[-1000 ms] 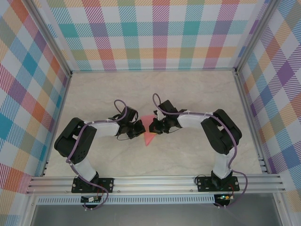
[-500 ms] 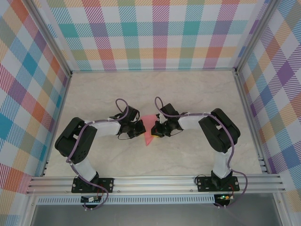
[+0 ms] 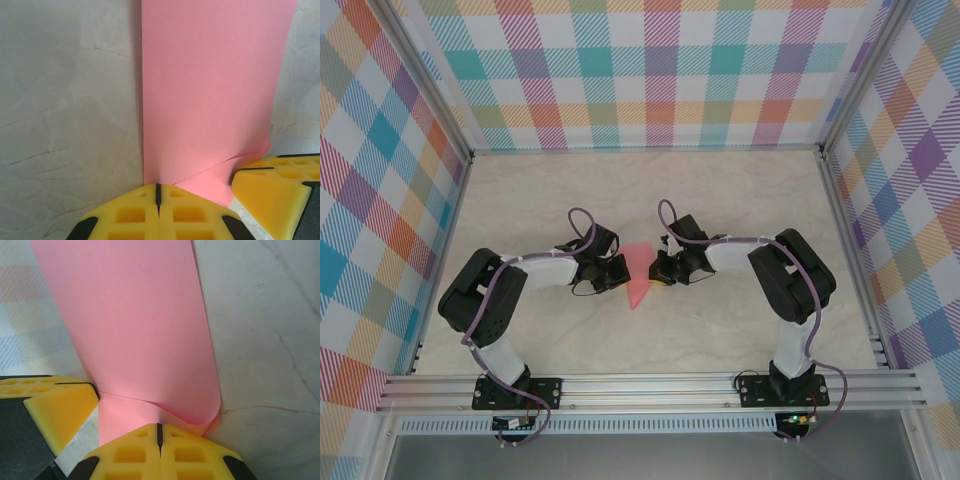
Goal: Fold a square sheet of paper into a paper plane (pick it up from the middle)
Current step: Third fold the triangle at the center of the table.
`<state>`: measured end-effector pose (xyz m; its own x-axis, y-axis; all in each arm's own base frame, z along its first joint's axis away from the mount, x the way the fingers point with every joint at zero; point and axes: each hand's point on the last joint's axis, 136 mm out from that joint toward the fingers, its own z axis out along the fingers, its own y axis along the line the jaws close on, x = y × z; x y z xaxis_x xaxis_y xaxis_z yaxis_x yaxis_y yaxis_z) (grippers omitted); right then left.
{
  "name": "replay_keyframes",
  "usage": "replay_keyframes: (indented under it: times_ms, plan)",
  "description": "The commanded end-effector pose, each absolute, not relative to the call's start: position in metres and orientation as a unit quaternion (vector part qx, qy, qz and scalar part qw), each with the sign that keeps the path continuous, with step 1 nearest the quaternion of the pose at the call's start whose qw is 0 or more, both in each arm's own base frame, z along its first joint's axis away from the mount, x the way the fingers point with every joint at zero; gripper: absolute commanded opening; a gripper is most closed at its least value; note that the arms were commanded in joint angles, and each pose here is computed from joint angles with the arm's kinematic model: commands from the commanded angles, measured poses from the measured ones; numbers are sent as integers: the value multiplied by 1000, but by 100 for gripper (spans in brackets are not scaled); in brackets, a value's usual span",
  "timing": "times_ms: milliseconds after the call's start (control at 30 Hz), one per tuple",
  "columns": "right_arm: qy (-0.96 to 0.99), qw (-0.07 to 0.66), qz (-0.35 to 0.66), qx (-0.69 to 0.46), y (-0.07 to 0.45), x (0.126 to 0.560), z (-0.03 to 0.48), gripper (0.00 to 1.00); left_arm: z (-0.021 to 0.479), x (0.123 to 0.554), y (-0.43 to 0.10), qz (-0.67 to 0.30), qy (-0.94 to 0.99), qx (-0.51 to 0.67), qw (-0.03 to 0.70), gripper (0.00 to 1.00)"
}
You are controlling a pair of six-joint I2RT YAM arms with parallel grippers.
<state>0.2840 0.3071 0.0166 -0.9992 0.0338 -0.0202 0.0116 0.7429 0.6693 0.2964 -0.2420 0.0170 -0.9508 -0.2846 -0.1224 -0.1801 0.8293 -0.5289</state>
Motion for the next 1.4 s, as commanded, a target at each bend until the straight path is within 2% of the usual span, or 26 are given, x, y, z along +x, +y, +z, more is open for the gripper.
replay_keyframes:
  times_ms: [0,167,467,700,1067,1233,1367]
  plan:
    - [947,16,321,25,296,287,1,0,-29,267,-201,-150,978,-136,56,0]
    - [939,50,338,21,298,299,27,0,-29,267,-201,-148,978,-135,57,0]
    - [951,26,302,59,282,303,-7,0,-29,266,-201,-149,978,-133,56,0]
    - [946,68,311,55,283,320,20,0,-29,267,-201,-150,978,-134,58,0]
    - [960,65,258,86,268,327,-2,0,-30,266,-202,-151,978,-132,57,0]
    - [953,96,276,78,269,330,29,0,-29,267,-203,-152,978,-131,58,0]
    - [935,101,335,56,280,319,58,0,-29,267,-203,-153,977,-133,60,0]
